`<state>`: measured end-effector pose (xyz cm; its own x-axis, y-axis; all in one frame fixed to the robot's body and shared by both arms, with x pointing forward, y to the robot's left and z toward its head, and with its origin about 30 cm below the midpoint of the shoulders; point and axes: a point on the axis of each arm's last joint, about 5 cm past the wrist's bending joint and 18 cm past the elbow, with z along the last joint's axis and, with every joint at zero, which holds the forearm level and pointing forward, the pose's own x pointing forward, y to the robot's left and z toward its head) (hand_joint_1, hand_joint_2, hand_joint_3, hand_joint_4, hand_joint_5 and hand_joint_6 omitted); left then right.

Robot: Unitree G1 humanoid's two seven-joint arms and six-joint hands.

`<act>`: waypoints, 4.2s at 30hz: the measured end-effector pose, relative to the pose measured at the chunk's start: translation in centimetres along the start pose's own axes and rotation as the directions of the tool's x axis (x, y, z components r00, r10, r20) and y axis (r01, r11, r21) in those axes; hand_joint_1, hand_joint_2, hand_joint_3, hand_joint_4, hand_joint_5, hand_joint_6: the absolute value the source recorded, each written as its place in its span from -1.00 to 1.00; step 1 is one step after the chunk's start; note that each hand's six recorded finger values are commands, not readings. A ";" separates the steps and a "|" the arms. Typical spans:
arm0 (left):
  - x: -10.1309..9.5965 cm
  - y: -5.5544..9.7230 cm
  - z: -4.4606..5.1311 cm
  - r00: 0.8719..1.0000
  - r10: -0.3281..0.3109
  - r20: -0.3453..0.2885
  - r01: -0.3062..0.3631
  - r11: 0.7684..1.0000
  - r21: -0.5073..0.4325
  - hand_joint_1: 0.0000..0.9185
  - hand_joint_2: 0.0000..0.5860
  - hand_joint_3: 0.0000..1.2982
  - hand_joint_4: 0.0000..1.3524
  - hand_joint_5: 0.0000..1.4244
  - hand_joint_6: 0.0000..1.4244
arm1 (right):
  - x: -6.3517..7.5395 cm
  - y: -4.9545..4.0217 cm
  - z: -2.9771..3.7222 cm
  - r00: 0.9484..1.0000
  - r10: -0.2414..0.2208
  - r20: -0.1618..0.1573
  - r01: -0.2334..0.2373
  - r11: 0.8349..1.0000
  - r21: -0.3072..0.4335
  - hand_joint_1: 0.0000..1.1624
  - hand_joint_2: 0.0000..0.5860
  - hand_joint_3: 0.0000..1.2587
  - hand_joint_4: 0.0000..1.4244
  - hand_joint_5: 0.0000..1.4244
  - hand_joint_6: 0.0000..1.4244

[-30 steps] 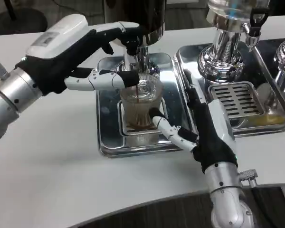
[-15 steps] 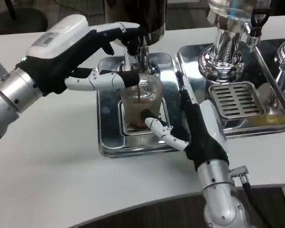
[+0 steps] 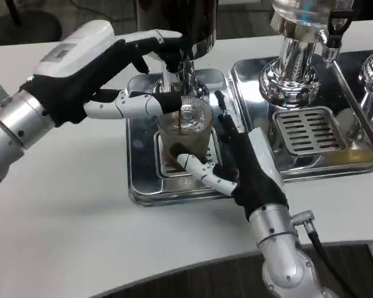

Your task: Grasp the cup under the faucet to collect the drink, then remove the cup.

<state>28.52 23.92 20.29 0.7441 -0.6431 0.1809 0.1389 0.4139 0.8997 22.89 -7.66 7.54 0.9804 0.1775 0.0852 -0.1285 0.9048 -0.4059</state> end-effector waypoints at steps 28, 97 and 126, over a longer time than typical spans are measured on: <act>-0.3 -0.1 0.12 1.000 0.007 -0.010 -0.008 1.000 -0.011 -1.00 -0.70 -0.57 -0.62 -0.62 -0.30 | 1.9 0.44 0.19 0.998 0.062 -0.004 -0.062 0.998 -0.027 0.09 -0.42 -1.00 -1.00 -0.97 -0.70; -6.8 -1.1 -1.98 0.918 0.173 -0.356 -0.228 0.966 -0.119 -1.00 -0.74 -0.61 -0.77 -0.73 -0.41 | 2.9 1.98 0.99 0.999 0.011 -0.036 -0.013 0.998 -0.056 0.09 -0.44 -1.00 -1.00 -0.77 -0.55; -8.1 -1.8 -2.23 0.907 0.133 -0.398 -0.201 0.970 -0.134 -1.00 -0.60 -0.56 -0.68 -0.69 -0.38 | 3.1 2.81 0.71 0.997 -0.033 -0.077 0.025 0.994 -0.110 0.12 -0.39 -0.78 -0.82 -0.55 -0.32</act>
<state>23.68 29.81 16.28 0.9541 -0.2717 0.1257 0.0726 0.6171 0.7835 25.43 -4.30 7.30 0.9927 0.1169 0.0289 -0.0869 0.8611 -0.5009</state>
